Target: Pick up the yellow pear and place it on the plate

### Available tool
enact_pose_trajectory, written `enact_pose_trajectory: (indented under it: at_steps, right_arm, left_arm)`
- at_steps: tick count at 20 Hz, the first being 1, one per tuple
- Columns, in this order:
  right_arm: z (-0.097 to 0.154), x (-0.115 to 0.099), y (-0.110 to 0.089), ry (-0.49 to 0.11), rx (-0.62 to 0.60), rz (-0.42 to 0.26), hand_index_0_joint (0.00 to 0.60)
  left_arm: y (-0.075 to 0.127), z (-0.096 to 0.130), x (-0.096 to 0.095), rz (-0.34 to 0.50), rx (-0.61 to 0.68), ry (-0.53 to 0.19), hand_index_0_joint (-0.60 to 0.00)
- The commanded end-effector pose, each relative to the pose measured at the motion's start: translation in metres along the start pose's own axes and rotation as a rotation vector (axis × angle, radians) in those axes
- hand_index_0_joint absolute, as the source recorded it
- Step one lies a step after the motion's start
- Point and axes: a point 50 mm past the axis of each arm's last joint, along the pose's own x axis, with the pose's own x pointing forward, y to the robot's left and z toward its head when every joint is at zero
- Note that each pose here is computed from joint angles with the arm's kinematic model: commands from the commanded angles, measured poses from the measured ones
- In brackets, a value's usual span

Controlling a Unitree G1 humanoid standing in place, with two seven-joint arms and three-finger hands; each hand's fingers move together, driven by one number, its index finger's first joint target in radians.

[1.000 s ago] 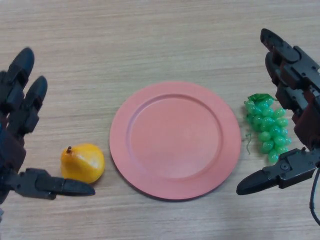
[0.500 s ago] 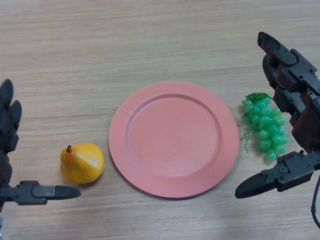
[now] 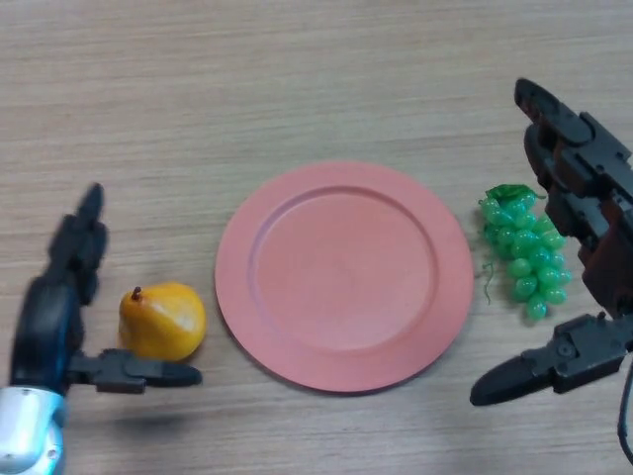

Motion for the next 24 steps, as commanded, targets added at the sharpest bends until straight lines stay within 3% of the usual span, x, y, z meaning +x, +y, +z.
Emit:
enact_pose_trajectory:
  at_steps: [1, 5, 7, 10, 15, 18, 20, 23, 24]
  right_arm:
    - [0.035, -0.007, -0.008, -0.219, -0.077, -0.036, 0.000]
    - [0.037, -0.010, -0.009, -0.228, -0.071, -0.064, 0.000]
    - [0.037, -0.011, -0.009, -0.230, -0.072, -0.070, 0.000]
    - [0.041, -0.015, -0.010, -0.231, -0.091, -0.087, 0.000]
    - [0.043, -0.014, -0.009, -0.215, -0.106, -0.087, 0.000]
    - [0.042, -0.012, -0.008, -0.212, -0.107, -0.085, 0.000]
    - [0.042, -0.013, -0.008, -0.211, -0.109, -0.087, 0.000]
    - [0.044, -0.015, -0.008, -0.220, -0.131, -0.094, 0.000]
    - [0.045, -0.017, -0.008, -0.222, -0.132, -0.095, 0.000]
  left_arm:
    - [0.015, 0.030, 0.012, 0.063, 0.084, -0.212, 0.000]
    - [0.008, 0.024, 0.019, 0.049, 0.096, -0.183, 0.000]
    - [0.005, 0.023, 0.019, 0.028, 0.129, -0.179, -0.200]
    - [-0.005, 0.006, 0.021, 0.010, 0.318, -0.114, -0.600]
    - [-0.011, 0.005, 0.019, -0.060, 0.413, -0.105, -0.600]
    - [-0.004, 0.027, 0.015, -0.043, 0.425, -0.196, -0.600]
    - [-0.003, 0.050, 0.010, -0.044, 0.362, -0.282, -0.600]
    - [-0.014, 0.082, 0.008, -0.052, 0.303, -0.391, -0.600]
    - [-0.025, 0.092, 0.010, -0.094, 0.274, -0.406, -0.600]
